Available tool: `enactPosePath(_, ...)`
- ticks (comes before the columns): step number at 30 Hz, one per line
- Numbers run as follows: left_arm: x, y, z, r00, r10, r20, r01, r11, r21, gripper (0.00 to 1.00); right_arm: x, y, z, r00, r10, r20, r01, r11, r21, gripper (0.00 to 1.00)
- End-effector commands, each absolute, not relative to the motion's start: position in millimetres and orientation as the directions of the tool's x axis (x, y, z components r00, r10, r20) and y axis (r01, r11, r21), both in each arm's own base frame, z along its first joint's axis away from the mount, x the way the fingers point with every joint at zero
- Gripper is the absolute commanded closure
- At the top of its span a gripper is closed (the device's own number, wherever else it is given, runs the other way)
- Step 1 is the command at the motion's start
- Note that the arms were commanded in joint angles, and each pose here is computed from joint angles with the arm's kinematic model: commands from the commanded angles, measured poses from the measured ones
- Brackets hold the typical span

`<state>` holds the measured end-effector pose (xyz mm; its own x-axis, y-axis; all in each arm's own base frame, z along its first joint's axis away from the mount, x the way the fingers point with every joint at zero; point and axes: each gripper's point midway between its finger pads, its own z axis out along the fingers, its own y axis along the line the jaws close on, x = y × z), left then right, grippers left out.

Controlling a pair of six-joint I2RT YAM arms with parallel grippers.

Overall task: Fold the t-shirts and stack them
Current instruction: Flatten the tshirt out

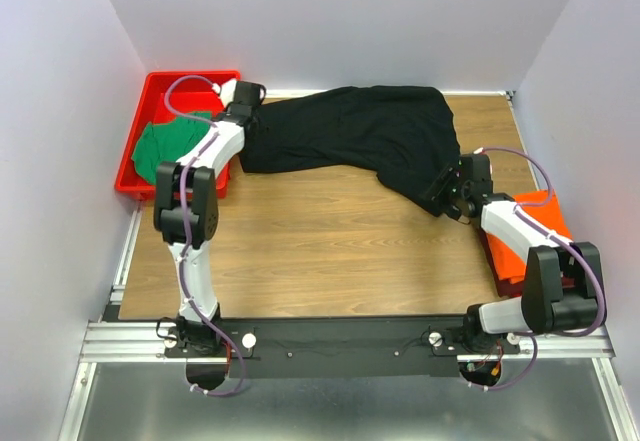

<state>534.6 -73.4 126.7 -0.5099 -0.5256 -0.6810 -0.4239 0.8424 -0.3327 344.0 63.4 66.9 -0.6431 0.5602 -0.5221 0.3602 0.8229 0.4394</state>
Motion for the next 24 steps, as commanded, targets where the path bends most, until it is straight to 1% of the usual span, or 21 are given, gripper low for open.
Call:
enactPosePath(1, 526.1, -72.3, 95.3, -0.581, -0.464, -0.669, -0.485, 0.857, -0.174, 0.58, 338.5, 55.9, 62.3, -0.629, 0.557, -0.542, 0.384, 0.829, 0.407, 0.32)
enactPosePath(5, 524.5, -83.3, 86.0, -0.599, -0.439, -0.670, -0.482, 0.866, -0.136, 0.58, 332.0, 51.2, 49.5, -0.635, 0.557, -0.535, 0.406, 0.830, 0.382, 0.30)
enactPosePath(8, 521.6, -86.5, 77.8, -0.612, -0.425, -0.667, -0.481, 0.869, -0.113, 0.58, 331.5, 47.9, 42.1, -0.636, 0.556, -0.535, 0.423, 0.831, 0.361, 0.25)
enactPosePath(12, 515.7, -84.7, 65.9, -0.633, -0.413, -0.655, -0.478, 0.874, -0.089, 0.58, 330.5, 45.5, 38.8, -0.635, 0.554, -0.539, 0.429, 0.832, 0.350, 0.21)
enactPosePath(16, 513.7, -88.4, 60.1, -0.646, -0.400, -0.650, -0.459, 0.884, -0.087, 0.58, 333.4, 41.4, 32.1, -0.625, 0.558, -0.546, 0.447, 0.829, 0.337, 0.22)
enactPosePath(22, 510.5, -89.2, 52.5, -0.661, -0.385, -0.644, -0.452, 0.889, -0.068, 0.62, 347.8, 40.1, 21.5, -0.609, 0.574, -0.548, 0.468, 0.817, 0.336, 0.27)
enactPosePath(23, 510.2, -90.0, 52.8, -0.664, -0.379, -0.644, -0.446, 0.893, -0.066, 0.65, 350.5, 41.2, 22.4, -0.603, 0.580, -0.548, 0.470, 0.813, 0.343, 0.30)
enactPosePath(24, 509.5, -90.2, 50.6, -0.669, -0.376, -0.640, -0.442, 0.895, -0.063, 0.69, 357.2, 42.5, 25.9, -0.597, 0.583, -0.551, 0.467, 0.811, 0.352, 0.39)
